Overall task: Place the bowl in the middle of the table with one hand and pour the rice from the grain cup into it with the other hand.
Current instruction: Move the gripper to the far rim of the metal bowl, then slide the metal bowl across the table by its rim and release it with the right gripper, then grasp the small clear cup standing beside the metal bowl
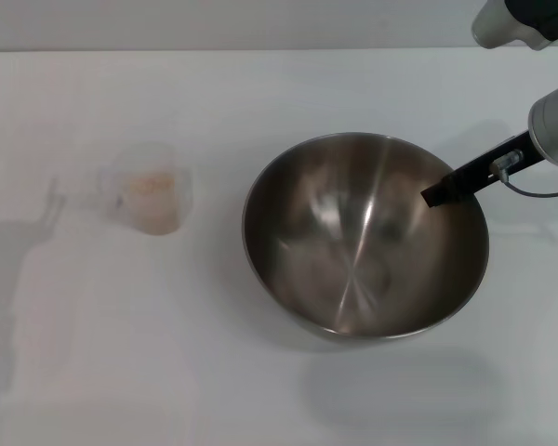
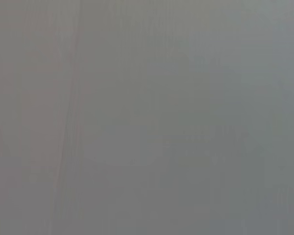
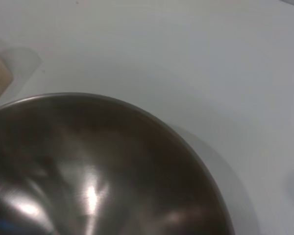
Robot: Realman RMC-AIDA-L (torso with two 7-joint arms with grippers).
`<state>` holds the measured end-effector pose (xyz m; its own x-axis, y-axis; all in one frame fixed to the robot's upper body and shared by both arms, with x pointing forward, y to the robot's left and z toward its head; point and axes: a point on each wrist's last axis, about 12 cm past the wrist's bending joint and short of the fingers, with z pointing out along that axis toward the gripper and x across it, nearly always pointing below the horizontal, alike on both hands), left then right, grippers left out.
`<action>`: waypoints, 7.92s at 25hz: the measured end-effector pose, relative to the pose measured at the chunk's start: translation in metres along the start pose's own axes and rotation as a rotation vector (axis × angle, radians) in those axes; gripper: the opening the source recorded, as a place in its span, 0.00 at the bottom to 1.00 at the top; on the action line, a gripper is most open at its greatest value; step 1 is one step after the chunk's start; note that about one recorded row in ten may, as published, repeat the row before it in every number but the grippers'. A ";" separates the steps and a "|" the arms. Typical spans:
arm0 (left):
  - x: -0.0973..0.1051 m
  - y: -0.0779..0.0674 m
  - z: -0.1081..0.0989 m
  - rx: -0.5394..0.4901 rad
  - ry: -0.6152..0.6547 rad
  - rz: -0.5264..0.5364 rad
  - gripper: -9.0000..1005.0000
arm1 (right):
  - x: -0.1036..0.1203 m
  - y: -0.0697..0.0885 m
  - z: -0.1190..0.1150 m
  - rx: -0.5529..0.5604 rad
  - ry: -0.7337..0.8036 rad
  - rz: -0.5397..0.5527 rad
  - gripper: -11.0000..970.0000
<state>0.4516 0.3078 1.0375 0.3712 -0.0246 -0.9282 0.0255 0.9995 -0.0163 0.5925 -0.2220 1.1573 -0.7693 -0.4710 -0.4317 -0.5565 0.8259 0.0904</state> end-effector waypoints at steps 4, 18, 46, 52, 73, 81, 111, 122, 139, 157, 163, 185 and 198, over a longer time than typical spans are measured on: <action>-0.001 0.000 0.000 0.000 -0.005 0.000 0.83 | 0.000 0.000 0.001 0.000 0.001 -0.004 0.40; -0.002 0.000 -0.002 0.003 -0.019 -0.001 0.83 | 0.001 0.000 0.001 -0.004 0.000 -0.015 0.04; -0.004 -0.001 -0.002 0.011 -0.030 0.002 0.83 | -0.029 -0.006 -0.015 -0.054 -0.275 0.059 0.04; -0.004 -0.001 -0.002 0.011 -0.030 0.003 0.83 | -0.033 -0.005 0.002 -0.086 -0.259 0.075 0.04; -0.005 -0.002 -0.002 0.015 -0.042 0.001 0.82 | -0.029 -0.005 0.028 -0.120 -0.181 0.125 0.04; -0.006 -0.002 -0.004 0.015 -0.045 -0.001 0.82 | -0.034 -0.007 0.018 -0.082 -0.215 0.096 0.24; -0.002 0.000 -0.006 0.012 -0.013 0.014 0.82 | 0.015 0.018 0.025 0.587 -1.343 -0.116 0.53; 0.015 -0.019 -0.017 0.094 0.143 0.044 0.82 | 0.086 -0.011 0.033 0.575 -1.559 0.010 0.53; 0.041 -0.061 -0.035 0.157 0.430 0.038 0.82 | 0.093 -0.027 0.035 0.636 -1.508 -0.006 0.53; 0.052 -0.065 -0.009 0.159 0.492 0.058 0.82 | 0.097 -0.031 0.034 0.656 -1.497 -0.013 0.53; 0.054 -0.064 -0.001 0.154 0.492 0.063 0.82 | 0.097 -0.033 0.033 0.668 -1.495 -0.009 0.53; 0.061 -0.061 0.024 0.159 0.519 0.089 0.82 | 0.096 -0.034 0.034 0.665 -1.491 -0.010 0.53; 0.062 -0.065 0.032 0.182 0.520 0.095 0.51 | 0.093 -0.033 0.034 0.660 -1.492 -0.013 0.53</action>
<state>0.5032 0.2411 0.9928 -0.1263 0.1236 -0.9843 0.1909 0.9767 0.0981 0.5505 -0.2825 1.0835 0.4213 -0.1020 -0.9012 -0.0348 0.9911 -0.1284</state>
